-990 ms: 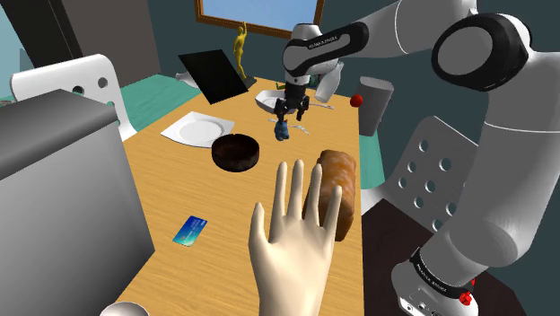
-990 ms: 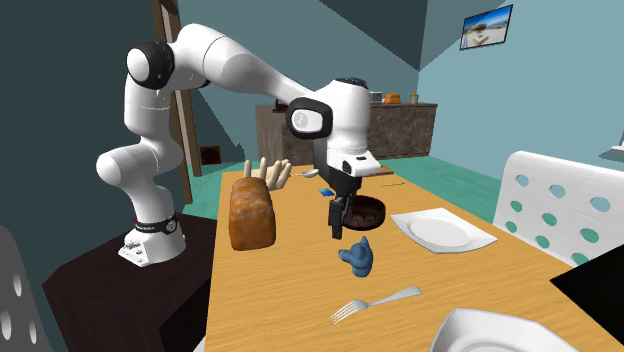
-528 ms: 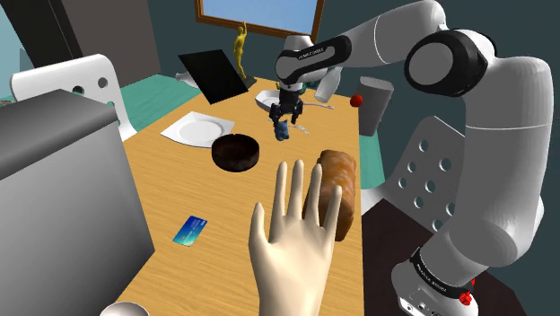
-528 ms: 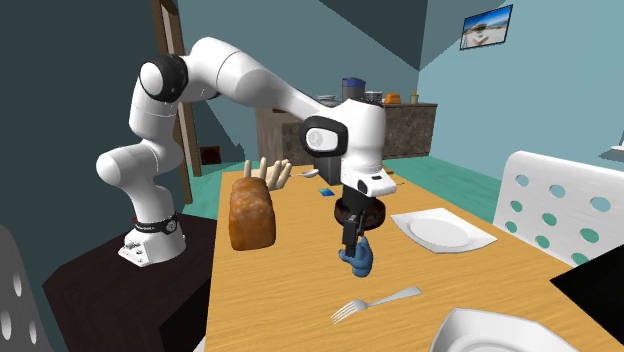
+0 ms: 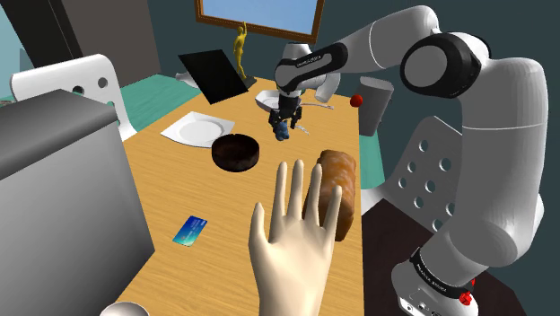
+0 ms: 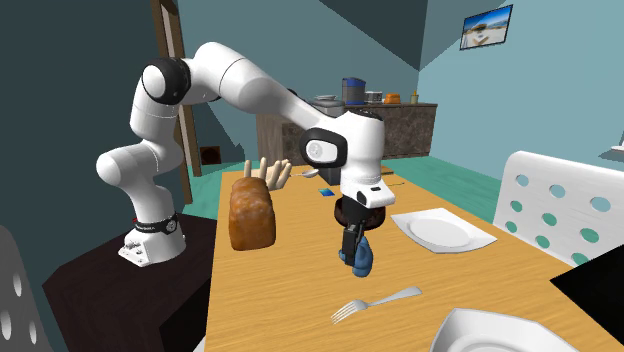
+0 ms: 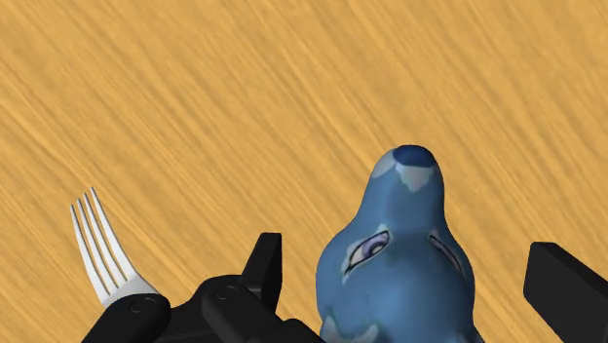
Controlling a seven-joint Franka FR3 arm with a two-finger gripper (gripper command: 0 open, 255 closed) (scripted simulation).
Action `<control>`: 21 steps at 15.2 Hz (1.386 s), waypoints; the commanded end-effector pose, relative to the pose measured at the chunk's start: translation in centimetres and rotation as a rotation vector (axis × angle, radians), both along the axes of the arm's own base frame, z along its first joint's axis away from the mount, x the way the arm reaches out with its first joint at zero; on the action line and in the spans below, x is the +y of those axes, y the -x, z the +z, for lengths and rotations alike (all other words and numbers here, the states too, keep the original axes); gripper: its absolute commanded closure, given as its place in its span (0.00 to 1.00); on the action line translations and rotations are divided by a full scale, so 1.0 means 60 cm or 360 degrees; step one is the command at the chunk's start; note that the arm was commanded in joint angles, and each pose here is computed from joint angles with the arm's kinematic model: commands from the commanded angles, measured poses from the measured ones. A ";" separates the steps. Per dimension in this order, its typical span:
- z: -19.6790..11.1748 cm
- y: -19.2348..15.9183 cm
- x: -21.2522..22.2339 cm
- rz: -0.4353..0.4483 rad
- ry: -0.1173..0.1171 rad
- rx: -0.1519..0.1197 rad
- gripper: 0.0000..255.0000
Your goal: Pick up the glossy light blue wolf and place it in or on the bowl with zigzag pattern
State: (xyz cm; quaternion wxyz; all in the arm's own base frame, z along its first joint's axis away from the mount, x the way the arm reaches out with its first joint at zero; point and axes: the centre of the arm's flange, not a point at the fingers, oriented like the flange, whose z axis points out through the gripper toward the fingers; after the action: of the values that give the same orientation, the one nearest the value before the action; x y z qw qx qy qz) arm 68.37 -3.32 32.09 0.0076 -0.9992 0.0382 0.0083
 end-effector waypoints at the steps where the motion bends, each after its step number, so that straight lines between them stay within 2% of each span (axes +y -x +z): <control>1: 0.000 0.000 0.000 0.0000 0.0000 0.0000 0.00; 3: 0.000 0.000 0.000 0.0000 0.0000 0.0000 0.00; 4: 0.000 0.000 0.000 0.0000 0.0000 0.0000 1.00; 13: 0.000 0.000 0.000 0.0000 0.0000 0.0000 1.00; 21: 0.070 0.000 0.000 0.0000 0.0000 0.0000 1.00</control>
State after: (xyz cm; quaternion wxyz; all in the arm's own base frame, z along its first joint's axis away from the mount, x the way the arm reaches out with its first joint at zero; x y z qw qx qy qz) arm 68.36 -3.27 35.75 0.0076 -0.9992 0.0383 0.0081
